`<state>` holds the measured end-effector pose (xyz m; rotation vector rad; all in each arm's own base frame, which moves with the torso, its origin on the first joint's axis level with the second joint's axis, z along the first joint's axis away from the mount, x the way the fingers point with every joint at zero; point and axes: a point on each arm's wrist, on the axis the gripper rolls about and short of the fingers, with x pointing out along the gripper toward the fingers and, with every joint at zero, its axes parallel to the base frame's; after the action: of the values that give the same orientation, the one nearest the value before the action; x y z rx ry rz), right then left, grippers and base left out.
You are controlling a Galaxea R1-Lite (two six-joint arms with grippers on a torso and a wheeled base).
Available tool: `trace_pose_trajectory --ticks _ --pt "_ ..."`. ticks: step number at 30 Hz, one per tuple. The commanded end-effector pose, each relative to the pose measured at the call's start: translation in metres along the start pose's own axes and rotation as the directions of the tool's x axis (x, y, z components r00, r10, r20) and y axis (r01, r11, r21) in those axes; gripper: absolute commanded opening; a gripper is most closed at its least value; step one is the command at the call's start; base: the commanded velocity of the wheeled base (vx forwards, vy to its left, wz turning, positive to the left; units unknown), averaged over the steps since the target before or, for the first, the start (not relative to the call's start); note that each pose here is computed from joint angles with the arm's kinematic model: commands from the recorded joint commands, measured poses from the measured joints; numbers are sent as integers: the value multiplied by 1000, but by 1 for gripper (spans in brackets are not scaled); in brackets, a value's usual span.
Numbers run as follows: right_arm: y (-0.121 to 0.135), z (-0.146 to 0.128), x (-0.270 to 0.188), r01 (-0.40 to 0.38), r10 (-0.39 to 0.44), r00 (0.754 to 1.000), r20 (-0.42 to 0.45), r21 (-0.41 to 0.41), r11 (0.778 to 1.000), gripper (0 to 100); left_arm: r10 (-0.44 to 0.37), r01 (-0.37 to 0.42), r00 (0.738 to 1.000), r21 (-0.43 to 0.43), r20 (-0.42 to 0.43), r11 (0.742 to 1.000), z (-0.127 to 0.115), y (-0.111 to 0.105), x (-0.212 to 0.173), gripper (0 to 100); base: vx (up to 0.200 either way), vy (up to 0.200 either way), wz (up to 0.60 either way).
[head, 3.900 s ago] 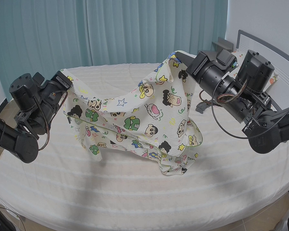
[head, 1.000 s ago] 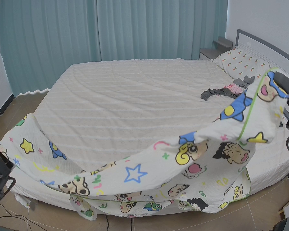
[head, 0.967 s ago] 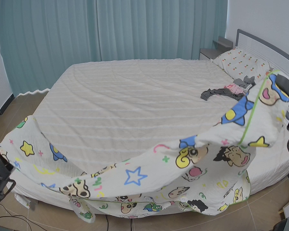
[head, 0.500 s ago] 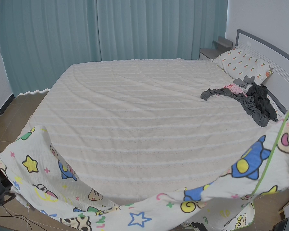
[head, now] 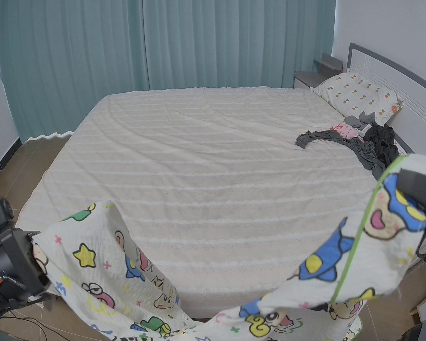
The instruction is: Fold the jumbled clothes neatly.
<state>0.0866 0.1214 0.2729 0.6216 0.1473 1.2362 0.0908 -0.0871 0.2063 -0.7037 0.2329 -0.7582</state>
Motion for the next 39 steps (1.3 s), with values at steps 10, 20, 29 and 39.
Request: trace_pose_trajectory --ticks 10,20,29,39 --pt "-64 16 -3 343 -342 936 88 -3 939 0 361 -361 933 -13 -7 932 -8 27 32 0 0 0 0" --pt "-77 15 -1 416 -415 904 101 10 909 0 486 -487 867 -23 112 873 -3 31 29 0 0 0 0" --pt "-89 21 12 476 -473 871 133 9 879 0 549 -549 831 -23 93 835 0 48 47 0 0 0 0" --pt "-109 34 27 516 -511 847 149 7 857 0 526 -524 847 -40 76 851 32 65 79 0 40 0 0"
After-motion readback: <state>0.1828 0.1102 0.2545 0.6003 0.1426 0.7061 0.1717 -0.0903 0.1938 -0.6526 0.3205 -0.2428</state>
